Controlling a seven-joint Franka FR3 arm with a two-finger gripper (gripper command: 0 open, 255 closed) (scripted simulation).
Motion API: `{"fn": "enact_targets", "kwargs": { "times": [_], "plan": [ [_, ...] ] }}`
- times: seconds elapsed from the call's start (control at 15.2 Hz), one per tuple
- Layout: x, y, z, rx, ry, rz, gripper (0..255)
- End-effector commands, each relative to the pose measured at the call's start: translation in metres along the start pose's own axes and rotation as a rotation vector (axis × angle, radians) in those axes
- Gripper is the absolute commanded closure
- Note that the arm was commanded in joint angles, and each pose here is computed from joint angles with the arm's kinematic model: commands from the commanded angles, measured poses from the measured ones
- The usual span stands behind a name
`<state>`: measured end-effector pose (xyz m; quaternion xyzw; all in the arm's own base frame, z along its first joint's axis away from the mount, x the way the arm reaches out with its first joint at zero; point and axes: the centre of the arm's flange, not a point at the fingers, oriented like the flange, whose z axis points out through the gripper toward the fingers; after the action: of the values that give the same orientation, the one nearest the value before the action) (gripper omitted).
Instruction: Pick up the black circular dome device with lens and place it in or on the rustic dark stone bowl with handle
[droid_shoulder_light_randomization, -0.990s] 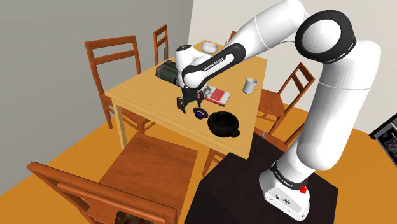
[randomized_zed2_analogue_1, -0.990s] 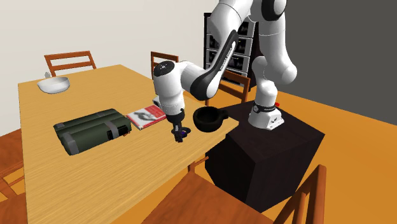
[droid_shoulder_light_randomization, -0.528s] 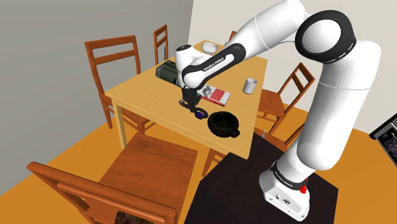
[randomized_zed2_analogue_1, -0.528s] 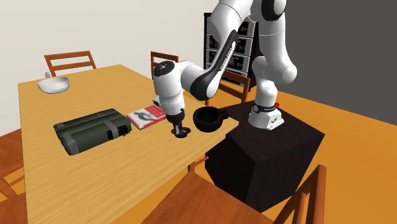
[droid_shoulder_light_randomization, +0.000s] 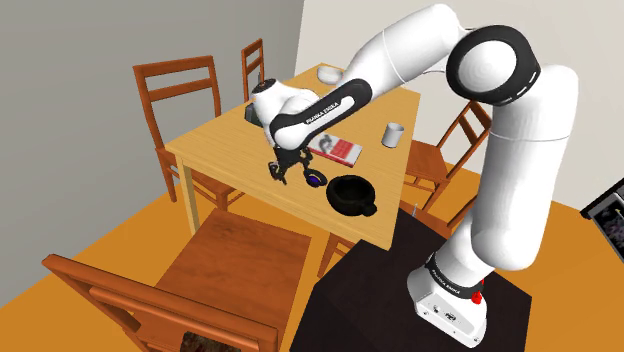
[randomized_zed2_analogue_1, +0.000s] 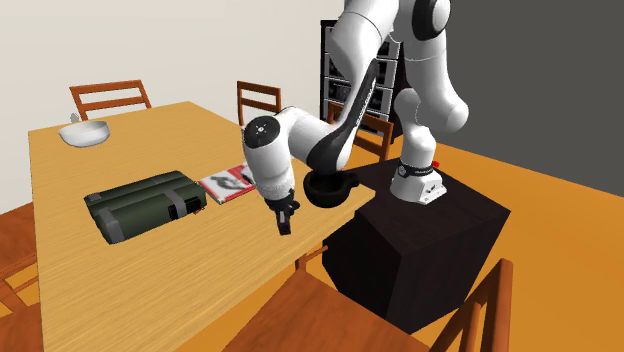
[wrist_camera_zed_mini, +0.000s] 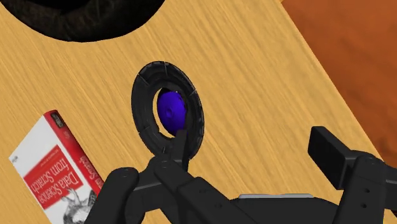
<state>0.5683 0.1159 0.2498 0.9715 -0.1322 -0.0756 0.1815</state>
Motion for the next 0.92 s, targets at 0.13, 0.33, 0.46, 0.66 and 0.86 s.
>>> {"fn": "enact_targets", "kwargs": {
  "times": [0.13, 0.33, 0.46, 0.66, 0.86],
  "plan": [
    [-0.015, -0.037, 0.010, -0.274, 0.018, -0.028, 0],
    [-0.038, -0.079, 0.045, -0.670, 0.045, -0.068, 0],
    [-0.037, -0.073, 0.054, -0.670, 0.045, -0.068, 0],
    [-0.036, -0.063, 0.066, -0.670, 0.045, -0.068, 0],
    [-0.035, -0.058, 0.072, -0.670, 0.045, -0.068, 0]
  ]
}}
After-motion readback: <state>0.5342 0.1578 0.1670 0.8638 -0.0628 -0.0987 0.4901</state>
